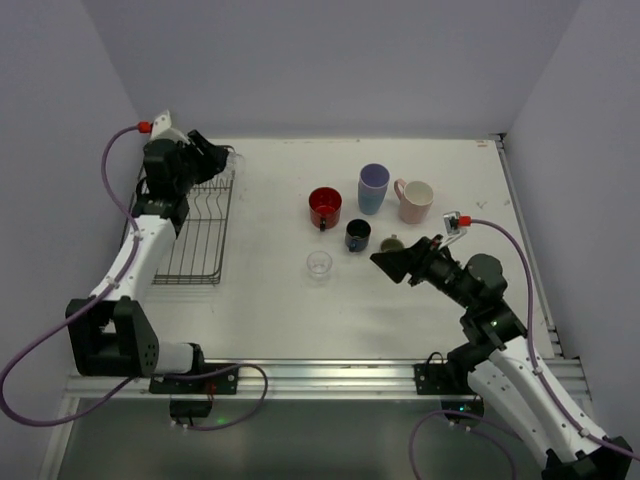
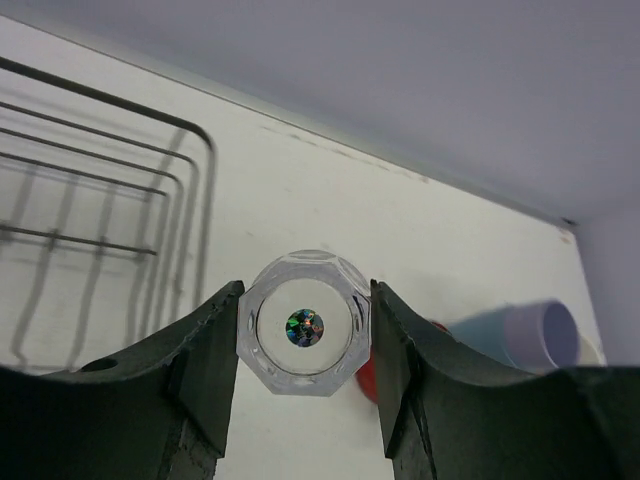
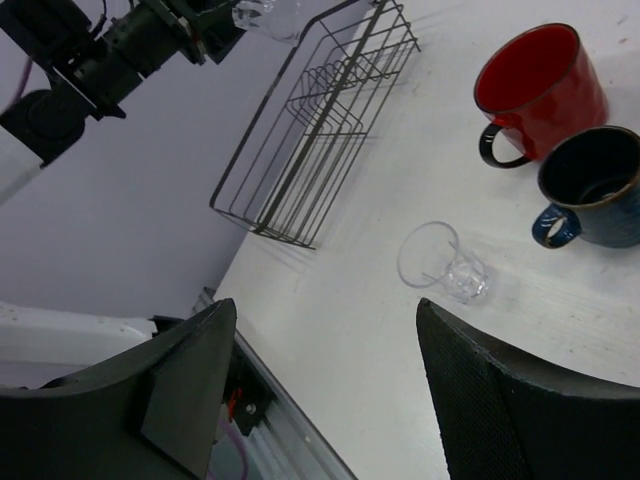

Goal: Unload the cups from the dish rack

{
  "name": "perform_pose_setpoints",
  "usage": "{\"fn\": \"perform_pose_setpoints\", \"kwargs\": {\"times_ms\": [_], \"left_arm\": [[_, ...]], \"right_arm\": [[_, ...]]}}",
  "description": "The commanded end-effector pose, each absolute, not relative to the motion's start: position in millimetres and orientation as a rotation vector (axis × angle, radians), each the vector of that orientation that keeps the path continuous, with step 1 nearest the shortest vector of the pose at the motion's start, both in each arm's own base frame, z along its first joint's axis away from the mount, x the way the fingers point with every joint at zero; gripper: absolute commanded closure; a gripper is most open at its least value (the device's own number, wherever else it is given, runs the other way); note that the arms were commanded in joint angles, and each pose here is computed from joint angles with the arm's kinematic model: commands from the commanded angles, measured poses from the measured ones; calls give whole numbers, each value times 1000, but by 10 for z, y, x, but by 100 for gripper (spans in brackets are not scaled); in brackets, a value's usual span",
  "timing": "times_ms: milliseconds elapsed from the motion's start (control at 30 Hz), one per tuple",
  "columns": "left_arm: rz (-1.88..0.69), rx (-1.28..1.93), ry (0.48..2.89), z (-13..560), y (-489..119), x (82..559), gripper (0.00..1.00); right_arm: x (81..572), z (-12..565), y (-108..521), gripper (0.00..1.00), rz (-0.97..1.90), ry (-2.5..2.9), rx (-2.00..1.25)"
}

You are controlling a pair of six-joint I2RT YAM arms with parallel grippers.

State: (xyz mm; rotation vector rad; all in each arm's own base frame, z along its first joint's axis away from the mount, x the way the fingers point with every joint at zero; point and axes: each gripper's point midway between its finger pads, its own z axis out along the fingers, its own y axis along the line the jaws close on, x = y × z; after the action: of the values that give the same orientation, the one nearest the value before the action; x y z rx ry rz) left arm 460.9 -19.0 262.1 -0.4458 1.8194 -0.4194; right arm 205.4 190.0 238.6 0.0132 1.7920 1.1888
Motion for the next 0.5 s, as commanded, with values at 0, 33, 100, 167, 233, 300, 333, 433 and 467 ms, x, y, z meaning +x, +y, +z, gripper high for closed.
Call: {"fn": "perform_pose_setpoints", "kwargs": {"times_ms": [0, 33, 100, 167, 233, 300, 333, 433, 467], "left_arm": [[-753, -295, 1701, 3127, -1006, 4211, 100], [-806, -278, 1694, 3083, -1131, 4116, 100], [-945, -235, 1640, 3270, -1427, 3868, 100], [-1036, -229, 1638, 3223, -1619, 3692, 100], [-1128, -182, 1614, 3246, -1872, 3471, 100], [-1242, -156, 1599, 3208, -2101, 3249, 100], [-1275, -143, 1592, 3206, -2174, 3178, 100], [-1373, -123, 1589, 3129, -2399, 2967, 100], [-1407, -120, 1594, 3105, -2492, 2887, 100]], "right_arm": [[1945, 2760, 2042, 25, 1343, 1680, -32], [1931, 2858, 2076, 26, 1378, 1635, -40], [1963, 2850, 2119, 27, 1403, 1617, -39], [2017, 2941, 2157, 27, 1418, 1556, -59], [2042, 3045, 2197, 26, 1445, 1506, -79], [2054, 3130, 2304, 25, 1497, 1480, -128], [2057, 3160, 2339, 24, 1524, 1479, -131], [2095, 3230, 2476, 22, 1577, 1472, -161], [2099, 3239, 2516, 20, 1590, 1477, -167]]}}
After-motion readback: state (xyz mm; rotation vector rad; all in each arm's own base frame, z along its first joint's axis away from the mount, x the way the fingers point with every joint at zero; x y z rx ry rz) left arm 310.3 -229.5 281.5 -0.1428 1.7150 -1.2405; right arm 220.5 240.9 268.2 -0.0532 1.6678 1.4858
